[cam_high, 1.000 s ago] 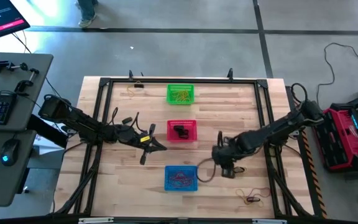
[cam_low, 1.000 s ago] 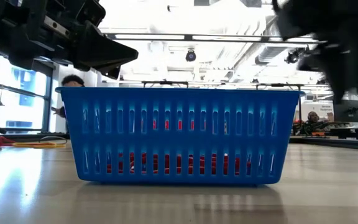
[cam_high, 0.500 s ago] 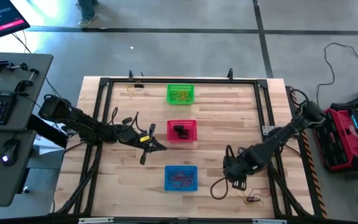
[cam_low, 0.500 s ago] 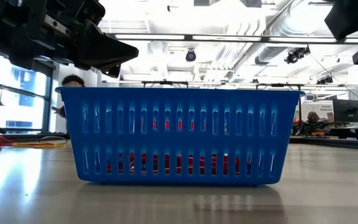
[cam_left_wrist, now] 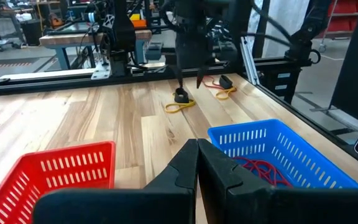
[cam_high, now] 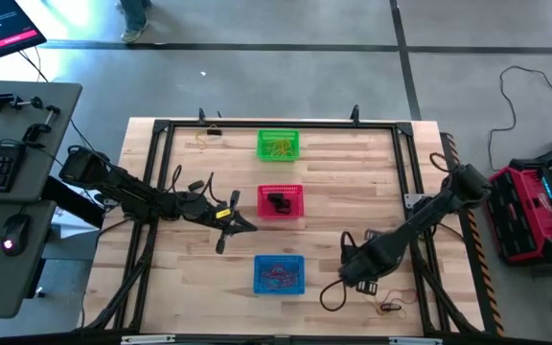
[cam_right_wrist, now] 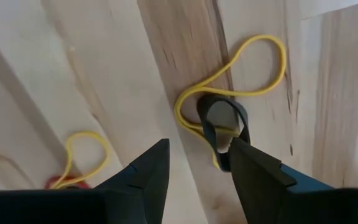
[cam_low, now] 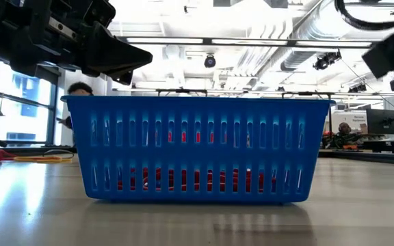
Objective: Sort rubber bands into baskets
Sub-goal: Put the black rubber band into the red bin
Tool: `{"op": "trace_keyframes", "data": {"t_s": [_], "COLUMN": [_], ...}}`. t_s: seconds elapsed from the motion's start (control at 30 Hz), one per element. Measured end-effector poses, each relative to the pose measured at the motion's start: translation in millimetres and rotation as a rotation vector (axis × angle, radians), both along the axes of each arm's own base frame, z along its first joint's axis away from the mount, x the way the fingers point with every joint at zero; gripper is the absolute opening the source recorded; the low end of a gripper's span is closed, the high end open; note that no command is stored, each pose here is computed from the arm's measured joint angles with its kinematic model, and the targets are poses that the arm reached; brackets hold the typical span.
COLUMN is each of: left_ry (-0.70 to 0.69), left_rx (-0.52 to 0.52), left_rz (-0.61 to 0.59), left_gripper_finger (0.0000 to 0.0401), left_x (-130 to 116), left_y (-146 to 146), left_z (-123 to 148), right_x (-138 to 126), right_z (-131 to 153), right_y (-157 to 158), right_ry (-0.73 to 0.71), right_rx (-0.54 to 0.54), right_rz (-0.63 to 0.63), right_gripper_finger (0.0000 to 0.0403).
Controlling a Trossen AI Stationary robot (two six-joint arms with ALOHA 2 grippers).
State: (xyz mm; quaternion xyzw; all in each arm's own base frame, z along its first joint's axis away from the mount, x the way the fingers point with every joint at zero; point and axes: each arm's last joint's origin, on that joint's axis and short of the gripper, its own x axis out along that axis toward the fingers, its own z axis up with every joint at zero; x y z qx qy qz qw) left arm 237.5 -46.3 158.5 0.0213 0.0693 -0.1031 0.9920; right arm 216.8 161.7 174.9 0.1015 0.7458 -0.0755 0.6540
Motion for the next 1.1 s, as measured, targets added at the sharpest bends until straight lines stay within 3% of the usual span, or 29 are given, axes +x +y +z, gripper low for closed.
{"op": "trace_keyframes", "data": {"t_s": [0.33, 0.77, 1.0, 1.1], "left_ry": [0.000, 0.001, 0.002, 0.002], "left_rx": [0.000, 0.000, -0.001, -0.001], "left_rz": [0.000, 0.000, -0.005, -0.008], "left_gripper_finger": [0.0000, 0.0000, 0.0000, 0.0000], "left_x": [0, 0, 0, 0], "left_y": [0, 0, 0, 0], "left_z": [0, 0, 0, 0], "right_x": [4, 5, 4, 0], "right_z": [-19, -21, -23, -33], "right_y": [3, 2, 0, -1], "right_ry": [0.064, 0.045, 0.035, 0.044], "right_rx": [-0.026, -0.061, -0.072, -0.030], "right_rz": [0.070, 0.119, 0.120, 0.116], "right_gripper_finger": [0.0154, 0.0084, 0.0080, 0.0080]}}
